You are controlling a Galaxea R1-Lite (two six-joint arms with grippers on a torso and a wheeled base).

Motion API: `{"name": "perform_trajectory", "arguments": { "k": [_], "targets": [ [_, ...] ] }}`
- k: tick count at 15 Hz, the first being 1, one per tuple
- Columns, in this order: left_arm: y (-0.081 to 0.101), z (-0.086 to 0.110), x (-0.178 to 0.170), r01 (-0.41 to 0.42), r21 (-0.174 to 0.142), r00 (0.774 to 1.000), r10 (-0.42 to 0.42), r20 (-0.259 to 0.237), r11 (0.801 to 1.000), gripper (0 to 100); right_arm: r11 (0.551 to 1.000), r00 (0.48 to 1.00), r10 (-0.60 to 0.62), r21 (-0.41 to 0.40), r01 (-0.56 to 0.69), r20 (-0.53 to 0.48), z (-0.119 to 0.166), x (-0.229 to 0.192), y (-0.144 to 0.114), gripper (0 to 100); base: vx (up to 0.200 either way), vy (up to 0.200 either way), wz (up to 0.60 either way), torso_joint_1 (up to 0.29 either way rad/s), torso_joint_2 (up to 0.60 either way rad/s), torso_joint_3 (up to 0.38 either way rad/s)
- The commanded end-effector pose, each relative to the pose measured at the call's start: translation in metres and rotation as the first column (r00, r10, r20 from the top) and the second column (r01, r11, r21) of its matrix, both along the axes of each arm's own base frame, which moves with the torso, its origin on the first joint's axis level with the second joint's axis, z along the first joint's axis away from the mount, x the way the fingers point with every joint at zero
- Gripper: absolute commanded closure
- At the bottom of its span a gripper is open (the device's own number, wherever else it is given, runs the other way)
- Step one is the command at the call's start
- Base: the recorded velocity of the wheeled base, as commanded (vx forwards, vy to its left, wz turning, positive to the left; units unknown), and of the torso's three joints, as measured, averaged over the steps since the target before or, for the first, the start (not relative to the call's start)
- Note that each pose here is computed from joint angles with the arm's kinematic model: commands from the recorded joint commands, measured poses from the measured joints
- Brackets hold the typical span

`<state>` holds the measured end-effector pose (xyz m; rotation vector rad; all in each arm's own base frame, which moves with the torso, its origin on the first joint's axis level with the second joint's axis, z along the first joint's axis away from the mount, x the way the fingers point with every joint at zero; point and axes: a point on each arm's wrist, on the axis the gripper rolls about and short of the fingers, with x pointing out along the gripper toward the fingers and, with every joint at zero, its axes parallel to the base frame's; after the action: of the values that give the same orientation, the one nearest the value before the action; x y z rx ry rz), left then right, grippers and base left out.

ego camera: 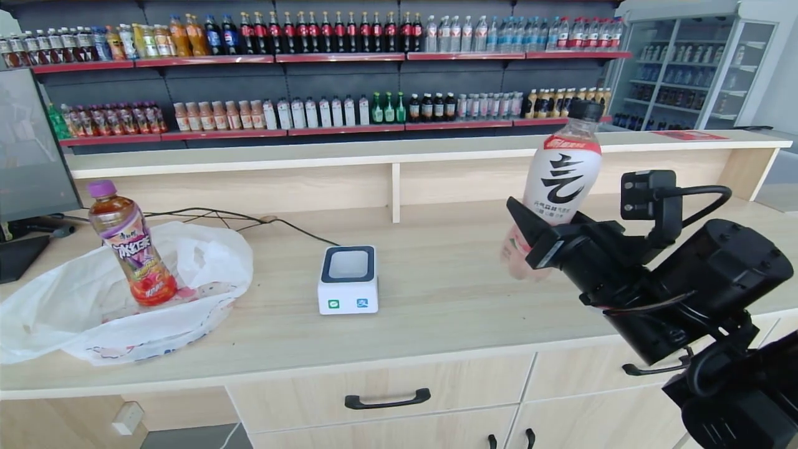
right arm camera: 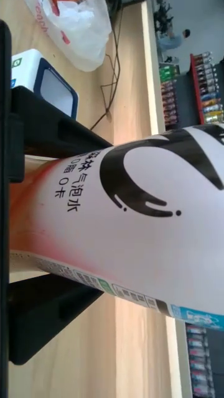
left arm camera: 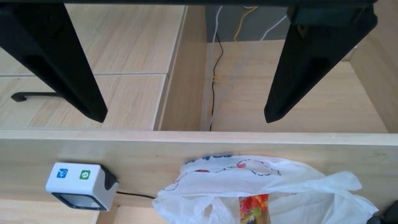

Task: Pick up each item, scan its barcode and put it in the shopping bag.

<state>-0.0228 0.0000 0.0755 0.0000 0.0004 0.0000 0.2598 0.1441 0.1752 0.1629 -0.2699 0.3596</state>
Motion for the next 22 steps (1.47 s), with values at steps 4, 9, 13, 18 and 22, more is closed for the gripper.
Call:
{"name": "perform_trajectory", "arguments": {
  "k": [4, 9, 13, 18, 22],
  "targets": [
    [0.000, 0.000, 0.000, 0.000, -0.002, 1.000, 0.000, 0.000, 1.000, 0, 0.999, 1.000, -0.014, -0.035, 0.013, -0.022, -0.009, 0.004, 0.000, 100, 0.000, 0.000, 0.00, 0.000, 0.00, 0.000],
    [0.000, 0.000, 0.000, 0.000, -0.002, 1.000, 0.000, 0.000, 1.000, 0, 0.999, 1.000, -0.013, -0.038, 0.012, -0.024, -0.013, 0.012, 0.005, 100, 0.000, 0.040, 0.00, 0.000, 0.00, 0.000],
    [0.000, 0.000, 0.000, -0.002, -0.003, 1.000, 0.002, 0.000, 1.000, 0, 0.999, 0.999, -0.013, -0.050, 0.011, -0.045, -0.021, 0.016, 0.008, 100, 0.000, 0.200, 0.00, -0.005, 0.00, 0.004],
    [0.000, 0.000, 0.000, -0.002, -0.003, 1.000, 0.002, 0.000, 1.000, 0, 0.999, 0.999, -0.012, -0.045, 0.010, -0.034, -0.017, 0.013, 0.006, 100, 0.000, 0.200, 0.00, 0.004, 0.00, 0.001],
    [0.000, 0.000, 0.000, -0.002, -0.003, 1.000, 0.002, 0.000, 1.000, 0, 0.999, 0.999, -0.011, -0.045, 0.009, -0.034, -0.017, 0.014, 0.007, 100, 0.000, 0.200, 0.00, 0.001, 0.00, 0.005]
  ]
}}
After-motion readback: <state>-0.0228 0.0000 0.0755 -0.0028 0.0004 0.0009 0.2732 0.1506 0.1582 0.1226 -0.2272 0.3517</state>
